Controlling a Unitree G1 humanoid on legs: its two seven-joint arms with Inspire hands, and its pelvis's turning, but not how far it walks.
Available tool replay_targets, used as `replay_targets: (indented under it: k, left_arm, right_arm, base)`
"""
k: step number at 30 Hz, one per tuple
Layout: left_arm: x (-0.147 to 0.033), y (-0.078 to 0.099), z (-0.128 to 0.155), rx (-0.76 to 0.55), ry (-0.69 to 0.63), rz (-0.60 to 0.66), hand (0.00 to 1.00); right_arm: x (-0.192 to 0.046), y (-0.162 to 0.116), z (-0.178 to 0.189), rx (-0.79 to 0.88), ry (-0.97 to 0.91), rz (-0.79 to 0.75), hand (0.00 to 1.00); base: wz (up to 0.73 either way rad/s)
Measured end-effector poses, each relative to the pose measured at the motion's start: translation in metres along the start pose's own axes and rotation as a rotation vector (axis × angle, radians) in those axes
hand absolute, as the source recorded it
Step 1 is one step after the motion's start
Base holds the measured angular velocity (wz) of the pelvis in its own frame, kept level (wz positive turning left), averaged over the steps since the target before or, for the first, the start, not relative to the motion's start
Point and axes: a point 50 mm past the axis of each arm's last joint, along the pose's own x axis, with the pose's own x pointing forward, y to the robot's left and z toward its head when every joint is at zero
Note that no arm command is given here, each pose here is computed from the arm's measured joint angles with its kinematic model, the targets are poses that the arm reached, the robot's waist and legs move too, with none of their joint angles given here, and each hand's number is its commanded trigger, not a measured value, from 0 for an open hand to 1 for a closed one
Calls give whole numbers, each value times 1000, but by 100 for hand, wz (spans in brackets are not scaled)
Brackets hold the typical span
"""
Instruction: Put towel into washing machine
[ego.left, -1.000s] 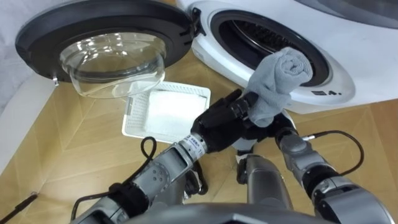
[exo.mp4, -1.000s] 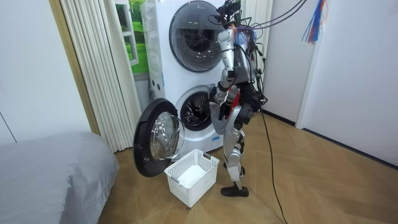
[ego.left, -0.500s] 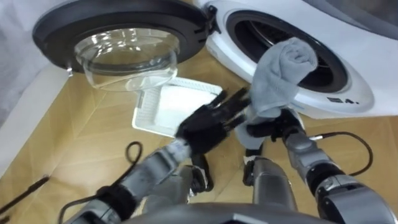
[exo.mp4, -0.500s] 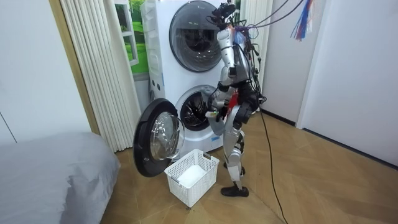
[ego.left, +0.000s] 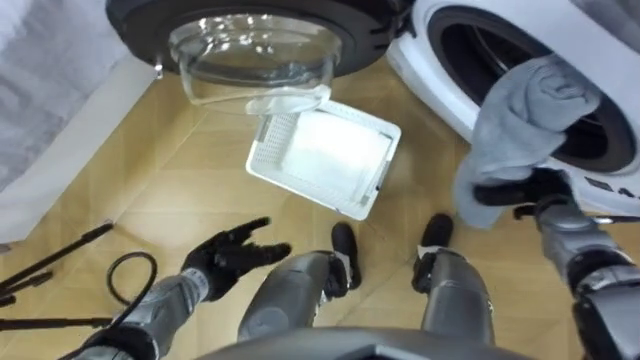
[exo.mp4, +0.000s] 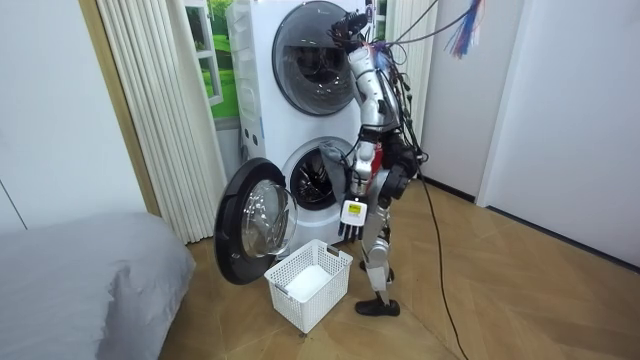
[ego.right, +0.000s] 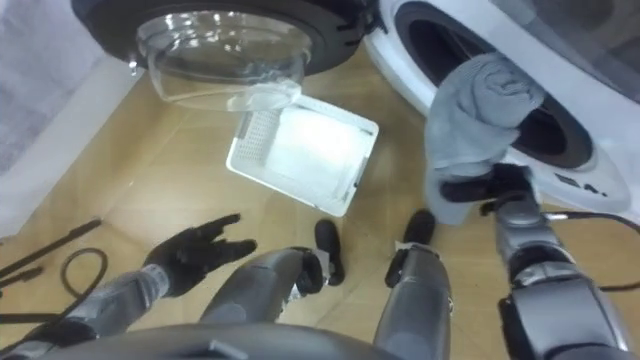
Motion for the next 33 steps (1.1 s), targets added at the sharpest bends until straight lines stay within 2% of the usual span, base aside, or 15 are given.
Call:
replay_targets:
  k: [5, 12, 15, 23, 33]
  left_arm:
    - [-10, 11, -20, 1, 30, 80, 0]
    - [-11, 12, -17, -9, 0, 100, 0]
    - [-12, 15, -18, -13, 0, 109, 0]
    - [-17, 19, -14, -18, -17, 110, 0]
    - [-20, 16, -13, -23, -27, 96, 0]
  right_arm:
    - [1, -25, 12, 27, -20, -29, 100]
    - [3, -34, 29, 163, -54, -15, 100]
    - [2, -35, 28, 176, -48, 16, 100]
    - [-1, -59, 15, 214, 35, 43, 100]
    - [-2, -63, 9, 212, 82, 54, 100]
  base:
    - [10]
    - [1]
    - [7]
    - [9]
    - [-1]
